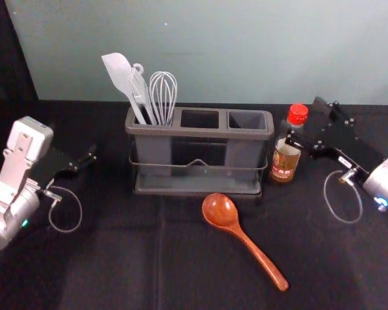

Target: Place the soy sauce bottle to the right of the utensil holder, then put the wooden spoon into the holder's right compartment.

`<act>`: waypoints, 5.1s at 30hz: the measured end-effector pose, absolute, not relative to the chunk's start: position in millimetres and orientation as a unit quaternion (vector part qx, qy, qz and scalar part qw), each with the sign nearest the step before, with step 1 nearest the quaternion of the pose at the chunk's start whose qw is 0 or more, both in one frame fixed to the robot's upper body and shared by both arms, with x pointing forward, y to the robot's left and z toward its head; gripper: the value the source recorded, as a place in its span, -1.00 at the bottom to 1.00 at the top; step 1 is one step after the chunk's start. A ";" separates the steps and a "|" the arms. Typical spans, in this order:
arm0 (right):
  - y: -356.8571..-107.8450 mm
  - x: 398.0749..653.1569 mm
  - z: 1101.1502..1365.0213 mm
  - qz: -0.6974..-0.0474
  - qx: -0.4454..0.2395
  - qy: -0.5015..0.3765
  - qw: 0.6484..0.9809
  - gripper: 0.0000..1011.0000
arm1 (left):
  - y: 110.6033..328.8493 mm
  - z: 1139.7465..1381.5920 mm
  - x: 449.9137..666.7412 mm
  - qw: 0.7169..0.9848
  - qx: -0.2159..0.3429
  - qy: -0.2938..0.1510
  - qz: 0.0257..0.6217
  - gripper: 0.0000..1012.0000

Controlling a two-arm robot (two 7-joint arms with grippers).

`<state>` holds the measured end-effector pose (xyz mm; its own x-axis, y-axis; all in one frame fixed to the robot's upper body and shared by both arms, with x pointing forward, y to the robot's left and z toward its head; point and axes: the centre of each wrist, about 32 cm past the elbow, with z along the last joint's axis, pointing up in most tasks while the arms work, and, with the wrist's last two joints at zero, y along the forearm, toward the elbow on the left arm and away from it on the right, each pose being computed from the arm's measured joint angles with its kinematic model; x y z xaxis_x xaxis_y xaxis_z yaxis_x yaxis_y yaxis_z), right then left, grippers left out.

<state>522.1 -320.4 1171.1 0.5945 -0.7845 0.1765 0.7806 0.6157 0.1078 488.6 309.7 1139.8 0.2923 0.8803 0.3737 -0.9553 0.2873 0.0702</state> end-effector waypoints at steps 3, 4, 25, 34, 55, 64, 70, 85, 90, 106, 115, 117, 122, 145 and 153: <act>-320.9 516.6 1180.2 -0.441 0.016 -0.117 0.890 0.98 | 309.6 1139.8 488.6 0.791 0.141 -0.132 0.580 0.99; -320.9 515.2 1182.8 -0.441 0.018 -0.121 0.889 0.98 | 309.7 1139.8 488.6 0.791 0.141 -0.132 0.580 0.99; -280.3 461.4 1224.3 -0.325 0.003 -0.166 0.931 0.98 | 309.6 1139.8 488.6 0.791 0.141 -0.132 0.580 0.99; -245.5 460.5 1228.3 -0.296 -0.062 -0.092 0.949 0.98 | 309.7 1139.8 488.6 0.791 0.141 -0.132 0.580 0.99; -182.6 480.0 1230.9 -0.358 -0.283 0.072 0.887 0.98 | 309.7 1139.8 488.6 0.791 0.141 -0.132 0.580 0.99; -178.1 487.4 1223.6 -0.378 -0.304 0.098 0.869 0.98 | 309.7 1139.8 488.6 0.791 0.141 -0.132 0.580 0.99; -176.9 491.6 1219.0 -0.383 -0.309 0.104 0.864 0.98 | 309.7 1139.8 488.6 0.791 0.141 -0.132 0.580 0.99; -174.5 498.0 1213.2 -0.388 -0.317 0.107 0.859 0.98 | 309.7 1139.8 488.6 0.791 0.141 -0.132 0.580 0.99; -173.2 499.9 1211.0 -0.387 -0.320 0.106 0.859 0.98 | 309.7 1139.8 488.6 0.791 0.141 -0.132 0.580 0.99; -164.9 505.5 1204.4 -0.387 -0.325 0.094 0.858 0.98 | 309.7 1139.8 488.6 0.791 0.141 -0.132 0.580 0.99; -163.0 507.6 1200.1 -0.387 -0.326 0.096 0.857 0.98 | 309.7 1139.8 488.6 0.791 0.141 -0.132 0.580 0.99; -163.2 507.7 1199.9 -0.387 -0.326 0.096 0.857 0.98 | 309.7 1139.8 488.6 0.791 0.141 -0.132 0.580 0.99; -163.2 507.5 1199.9 -0.387 -0.326 0.096 0.857 0.98 | 309.7 1139.8 488.6 0.791 0.141 -0.132 0.580 0.99; -163.2 507.0 1200.8 -0.387 -0.326 0.096 0.857 0.66 | 309.7 1139.8 488.6 0.791 0.141 -0.132 0.580 0.99; -165.4 504.2 1202.0 -0.384 -0.316 0.086 0.863 0.66 | 309.7 1139.8 488.6 0.791 0.141 -0.133 0.580 0.99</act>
